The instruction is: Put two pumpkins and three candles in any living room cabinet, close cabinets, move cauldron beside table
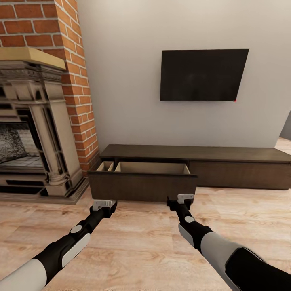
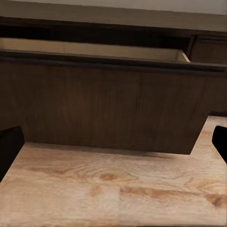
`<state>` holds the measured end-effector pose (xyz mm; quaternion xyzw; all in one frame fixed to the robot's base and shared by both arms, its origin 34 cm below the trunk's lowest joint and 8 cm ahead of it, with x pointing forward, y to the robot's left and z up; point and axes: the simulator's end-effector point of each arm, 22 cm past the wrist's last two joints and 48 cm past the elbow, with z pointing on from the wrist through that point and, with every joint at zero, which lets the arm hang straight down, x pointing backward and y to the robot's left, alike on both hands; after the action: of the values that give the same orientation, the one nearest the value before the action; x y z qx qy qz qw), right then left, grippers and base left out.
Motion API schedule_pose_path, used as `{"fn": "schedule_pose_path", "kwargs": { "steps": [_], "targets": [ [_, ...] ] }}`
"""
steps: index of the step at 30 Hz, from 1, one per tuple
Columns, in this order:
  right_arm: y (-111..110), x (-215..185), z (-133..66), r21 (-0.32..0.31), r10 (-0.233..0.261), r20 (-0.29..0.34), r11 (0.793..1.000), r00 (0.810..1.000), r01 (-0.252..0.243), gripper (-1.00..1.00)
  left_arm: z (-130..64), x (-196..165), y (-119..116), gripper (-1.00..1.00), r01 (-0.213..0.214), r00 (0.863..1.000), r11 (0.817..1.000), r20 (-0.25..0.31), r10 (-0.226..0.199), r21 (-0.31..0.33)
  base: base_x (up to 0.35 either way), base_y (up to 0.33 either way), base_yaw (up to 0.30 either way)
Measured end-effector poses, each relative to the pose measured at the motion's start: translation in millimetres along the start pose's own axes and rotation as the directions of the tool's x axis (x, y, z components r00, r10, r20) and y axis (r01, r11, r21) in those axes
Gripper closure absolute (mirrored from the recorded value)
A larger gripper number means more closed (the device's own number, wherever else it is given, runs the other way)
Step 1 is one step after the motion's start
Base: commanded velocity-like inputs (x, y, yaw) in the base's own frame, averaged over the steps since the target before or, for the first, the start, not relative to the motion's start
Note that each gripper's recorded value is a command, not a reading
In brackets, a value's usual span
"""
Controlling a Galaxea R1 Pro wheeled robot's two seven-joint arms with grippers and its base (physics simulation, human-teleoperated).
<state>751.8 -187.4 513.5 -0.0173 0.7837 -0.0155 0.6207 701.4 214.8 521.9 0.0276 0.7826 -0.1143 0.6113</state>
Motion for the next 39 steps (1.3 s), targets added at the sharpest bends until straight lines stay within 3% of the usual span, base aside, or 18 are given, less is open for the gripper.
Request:
{"fn": "schedule_pose_path", "kwargs": {
  "steps": [17, 21, 28, 35, 39],
  "targets": [
    [6, 52, 8.6, -0.026, -0.004, -0.08, 1.0, 0.997, 0.002, -1.0, 9.7, 41, 9, -1.0, 0.022, 0.998, 1.0, -0.064, -0.023, -0.014, 0.0, 0.0, -0.002],
    [15, 64, 10.0, -0.067, -0.005, -0.097, 0.998, 0.995, -0.002, -1.0, 11.8, 51, 12, -1.0, 0.03, 0.996, 0.999, -0.078, -0.032, -0.021, 0.0, 0.0, 0.0],
    [28, 84, 11.4, -0.131, -0.001, -0.126, 0.991, 0.992, -0.016, -1.0, 16.8, 57, 34, -1.0, 0.07, 0.994, 0.995, -0.079, -0.075, -0.071, 0.0, 0.0, 0.0],
    [29, 103, 13.3, -0.132, 0.002, -0.156, 0.991, 0.988, -0.023, -1.0, 19.9, 74, 39, -1.0, 0.079, 0.991, 0.993, -0.102, -0.087, -0.088, 0.0, 0.0, 0.0],
    [31, 115, 14.1, -0.133, 0.004, -0.172, 0.991, 0.985, -0.027, -1.0, 20.1, 86, 51, -1.0, 0.07, 0.989, 0.987, -0.118, -0.088, -0.145, 0.0, 0.0, 0.0]
  ]
}}
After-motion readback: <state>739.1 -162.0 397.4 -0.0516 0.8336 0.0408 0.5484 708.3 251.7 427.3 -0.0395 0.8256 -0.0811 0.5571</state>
